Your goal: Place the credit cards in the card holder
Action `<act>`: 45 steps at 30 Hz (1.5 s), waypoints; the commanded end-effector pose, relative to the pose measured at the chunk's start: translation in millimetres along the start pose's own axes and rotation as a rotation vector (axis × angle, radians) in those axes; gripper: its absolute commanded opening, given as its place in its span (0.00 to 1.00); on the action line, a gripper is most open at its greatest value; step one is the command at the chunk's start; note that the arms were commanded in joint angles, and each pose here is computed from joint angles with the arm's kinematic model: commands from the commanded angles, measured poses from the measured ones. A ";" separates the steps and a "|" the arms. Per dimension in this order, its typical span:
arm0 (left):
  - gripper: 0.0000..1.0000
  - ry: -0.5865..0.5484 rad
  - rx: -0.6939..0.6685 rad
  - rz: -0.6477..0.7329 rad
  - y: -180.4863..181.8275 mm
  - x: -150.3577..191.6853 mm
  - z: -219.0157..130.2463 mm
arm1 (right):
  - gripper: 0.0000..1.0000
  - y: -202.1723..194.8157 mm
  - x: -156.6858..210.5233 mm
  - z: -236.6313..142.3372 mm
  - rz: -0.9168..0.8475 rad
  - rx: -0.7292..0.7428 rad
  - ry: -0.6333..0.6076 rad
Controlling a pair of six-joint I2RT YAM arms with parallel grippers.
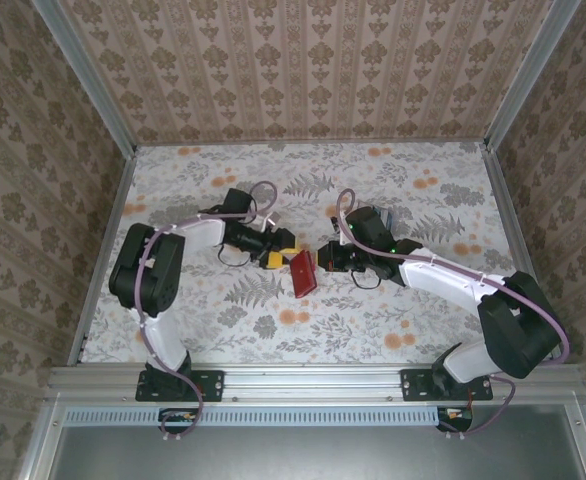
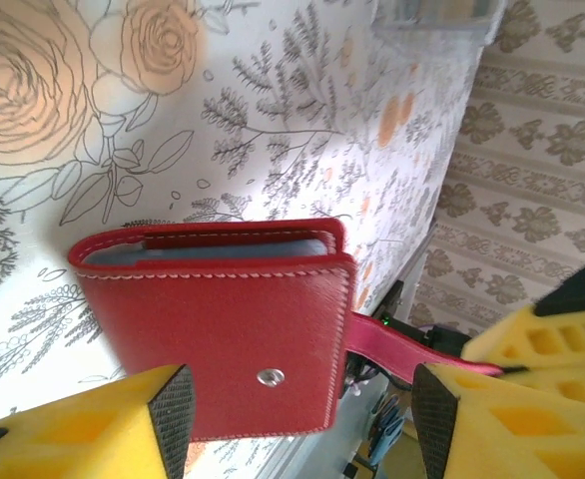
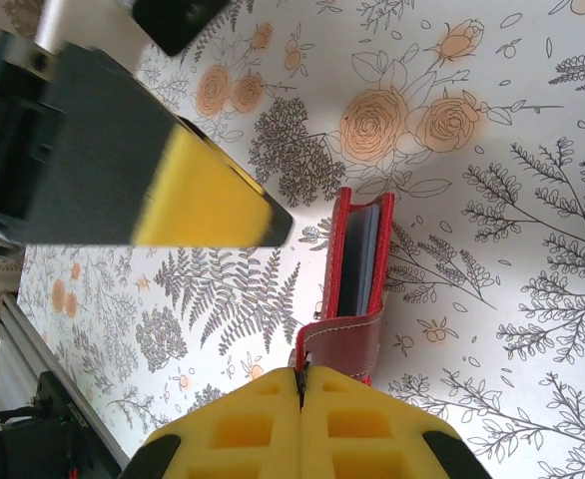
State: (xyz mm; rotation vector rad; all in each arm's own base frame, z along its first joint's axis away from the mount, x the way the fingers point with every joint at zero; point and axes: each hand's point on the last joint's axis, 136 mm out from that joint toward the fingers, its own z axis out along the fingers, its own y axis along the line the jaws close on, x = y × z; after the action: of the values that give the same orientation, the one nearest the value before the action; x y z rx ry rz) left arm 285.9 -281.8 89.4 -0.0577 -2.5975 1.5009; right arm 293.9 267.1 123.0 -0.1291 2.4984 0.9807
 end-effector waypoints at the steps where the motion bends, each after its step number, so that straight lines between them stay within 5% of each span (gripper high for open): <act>1: 0.63 0.034 0.027 0.007 -6.5 14.2 -5.5 | 0.00 21.0 -10.8 -8.7 -0.002 -0.067 -0.037; 18: 0.62 0.057 0.009 -0.017 4.6 18.5 -1.1 | 0.00 33.5 -15.3 -7.5 0.019 -0.110 -0.042; 30: 0.24 0.084 -0.088 -0.053 29.2 26.2 -1.9 | 0.00 15.2 -12.5 -10.9 0.038 -0.020 -0.060; 33: 0.23 0.075 -0.126 -0.048 36.6 26.6 -3.4 | 0.00 -9.1 -5.6 -10.1 0.066 0.076 -0.065; 40: 0.33 0.080 -0.167 -0.058 46.4 25.7 -2.1 | 0.00 -2.6 -6.4 -16.4 0.069 0.023 -0.077; 45: 0.25 0.095 -0.182 -0.078 56.2 27.3 0.9 | 0.00 -25.9 1.2 -17.6 0.090 0.125 -0.072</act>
State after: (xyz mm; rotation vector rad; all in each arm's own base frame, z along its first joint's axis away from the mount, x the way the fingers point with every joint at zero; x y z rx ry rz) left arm 256.1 -256.7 49.3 -0.0451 -2.6129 1.2373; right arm 295.8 252.5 129.3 0.0034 2.4781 0.9291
